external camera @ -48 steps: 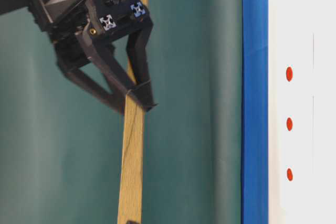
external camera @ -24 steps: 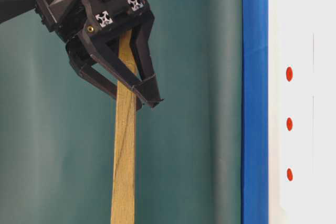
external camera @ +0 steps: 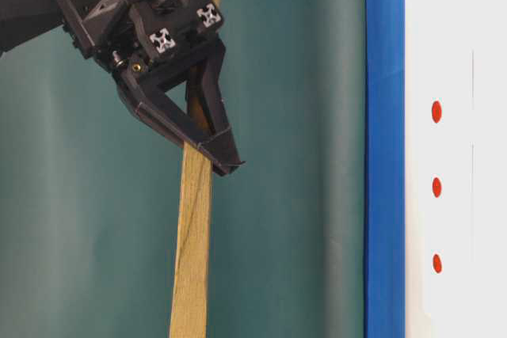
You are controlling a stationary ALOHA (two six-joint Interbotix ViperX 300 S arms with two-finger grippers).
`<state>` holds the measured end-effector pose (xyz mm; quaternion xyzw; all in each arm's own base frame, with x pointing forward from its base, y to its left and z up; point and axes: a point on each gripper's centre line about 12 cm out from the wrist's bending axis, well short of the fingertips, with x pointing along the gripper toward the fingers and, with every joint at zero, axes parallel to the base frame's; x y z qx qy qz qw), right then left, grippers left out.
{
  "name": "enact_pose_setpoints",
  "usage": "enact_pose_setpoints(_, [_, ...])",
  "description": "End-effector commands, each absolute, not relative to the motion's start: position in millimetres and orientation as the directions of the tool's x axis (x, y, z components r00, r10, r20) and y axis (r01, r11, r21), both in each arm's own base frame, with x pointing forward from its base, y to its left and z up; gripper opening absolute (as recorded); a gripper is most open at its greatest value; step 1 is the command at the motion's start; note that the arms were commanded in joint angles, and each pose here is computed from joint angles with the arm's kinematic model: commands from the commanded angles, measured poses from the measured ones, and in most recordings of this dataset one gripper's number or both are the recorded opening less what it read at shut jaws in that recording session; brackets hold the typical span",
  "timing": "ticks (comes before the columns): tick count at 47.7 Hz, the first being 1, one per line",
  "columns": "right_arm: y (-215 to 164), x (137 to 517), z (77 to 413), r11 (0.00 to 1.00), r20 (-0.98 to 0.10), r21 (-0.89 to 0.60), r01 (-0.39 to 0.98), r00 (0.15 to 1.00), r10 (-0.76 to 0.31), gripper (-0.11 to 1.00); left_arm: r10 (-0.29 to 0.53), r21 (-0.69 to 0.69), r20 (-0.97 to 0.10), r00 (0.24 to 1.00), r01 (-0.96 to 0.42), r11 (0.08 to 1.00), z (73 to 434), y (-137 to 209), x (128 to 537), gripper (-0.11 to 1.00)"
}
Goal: Hit the mark with a hammer.
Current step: 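Open the left gripper and pull it back from the mallet head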
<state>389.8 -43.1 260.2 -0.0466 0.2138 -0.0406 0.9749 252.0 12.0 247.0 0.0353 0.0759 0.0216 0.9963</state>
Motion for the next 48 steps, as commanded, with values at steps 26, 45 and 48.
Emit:
enact_pose_setpoints(26, [-46.9,392.9,275.1,0.993,-0.374,-0.068,0.097,0.920,-0.116,0.02,0.039,0.058,-0.113,0.993,-0.033,0.998,256.3,9.4,252.7,0.44])
enact_pose_setpoints(45, [-45.4,389.2,274.8,0.993,-0.376,-0.002,0.118,0.920,-0.110,0.02,0.044,0.067,-0.109,0.993,-0.037,0.997,257.0,10.4,249.3,0.76])
enact_pose_setpoints(48, [-45.2,386.2,273.4,0.993,-0.381,0.006,0.119,0.918,-0.108,0.02,0.048,0.066,-0.109,0.993,-0.041,0.997,257.5,11.3,245.4,0.73])
